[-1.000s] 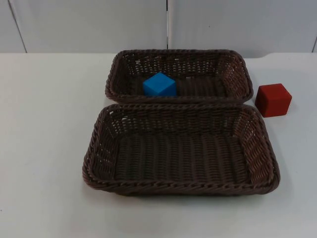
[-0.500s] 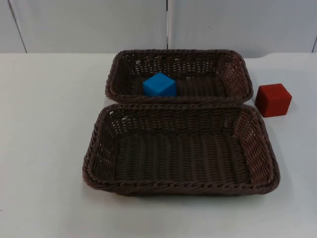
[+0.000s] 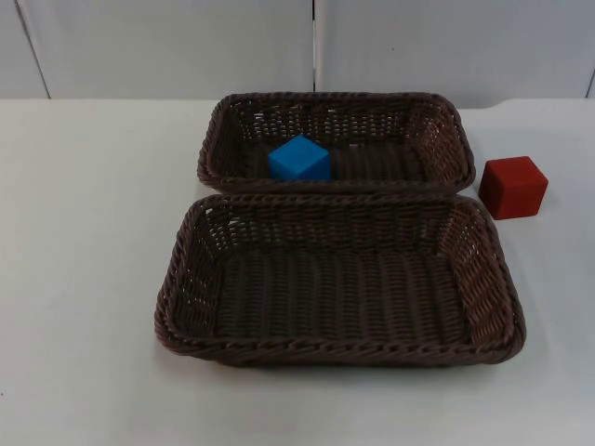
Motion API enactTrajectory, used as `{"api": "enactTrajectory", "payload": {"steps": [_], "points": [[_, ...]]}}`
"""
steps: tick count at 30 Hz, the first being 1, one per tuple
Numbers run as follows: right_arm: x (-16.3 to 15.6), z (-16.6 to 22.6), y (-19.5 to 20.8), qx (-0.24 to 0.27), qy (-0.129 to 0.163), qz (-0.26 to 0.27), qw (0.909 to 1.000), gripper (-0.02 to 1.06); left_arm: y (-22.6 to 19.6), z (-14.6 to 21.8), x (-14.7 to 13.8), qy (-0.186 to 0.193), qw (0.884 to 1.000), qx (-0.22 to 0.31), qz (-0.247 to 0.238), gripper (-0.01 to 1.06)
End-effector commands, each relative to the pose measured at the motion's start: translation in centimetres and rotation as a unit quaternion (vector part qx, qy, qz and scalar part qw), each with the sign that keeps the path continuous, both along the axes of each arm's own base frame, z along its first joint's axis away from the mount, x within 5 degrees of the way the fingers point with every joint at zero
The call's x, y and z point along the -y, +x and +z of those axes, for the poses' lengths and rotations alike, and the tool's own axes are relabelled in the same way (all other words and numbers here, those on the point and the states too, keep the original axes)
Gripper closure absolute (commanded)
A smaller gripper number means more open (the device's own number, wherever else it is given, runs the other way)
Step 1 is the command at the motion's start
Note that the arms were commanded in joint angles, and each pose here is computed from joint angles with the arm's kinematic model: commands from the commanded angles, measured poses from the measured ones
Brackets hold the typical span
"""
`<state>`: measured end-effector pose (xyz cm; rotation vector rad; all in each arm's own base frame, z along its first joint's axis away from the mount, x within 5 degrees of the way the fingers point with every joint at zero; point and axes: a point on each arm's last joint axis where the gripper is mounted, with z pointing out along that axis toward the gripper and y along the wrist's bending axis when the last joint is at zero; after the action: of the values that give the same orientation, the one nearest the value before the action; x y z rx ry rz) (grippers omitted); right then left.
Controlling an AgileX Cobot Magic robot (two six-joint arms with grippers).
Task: Pick up one cube with the left hand and place it into the upper basket. Pick up one cube with the right hand and place it into the lower basket.
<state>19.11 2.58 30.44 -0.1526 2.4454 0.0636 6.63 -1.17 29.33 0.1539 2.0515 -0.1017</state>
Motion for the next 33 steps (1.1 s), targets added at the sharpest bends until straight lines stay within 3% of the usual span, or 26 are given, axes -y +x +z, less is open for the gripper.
{"api": "enactTrajectory", "payload": {"steps": [1,12,20,27,33], "points": [[-0.2,-0.1,2.4,-0.009,-0.002,-0.001,1.0,-0.01,0.0,-0.1,0.0,-0.002,1.0,0.002,0.003,0.04],[-1.4,-2.6,9.5,-0.068,-0.02,0.017,0.9973,-0.01,0.0,-0.1,0.0,-0.002,1.0,0.002,0.003,0.04],[-3.0,-6.6,15.0,-0.104,-0.036,0.045,0.9929,-0.01,0.0,-0.1,0.0,-0.002,1.0,0.003,0.003,0.04],[-4.0,-9.5,17.8,-0.109,-0.042,0.063,0.9911,-0.01,0.0,0.0,0.0,-0.002,1.0,0.006,0.004,0.04],[-5.7,-12.6,19.9,-0.078,-0.052,0.093,0.9913,-0.01,0.0,0.0,0.0,-0.003,1.0,0.008,0.004,0.04]]}}
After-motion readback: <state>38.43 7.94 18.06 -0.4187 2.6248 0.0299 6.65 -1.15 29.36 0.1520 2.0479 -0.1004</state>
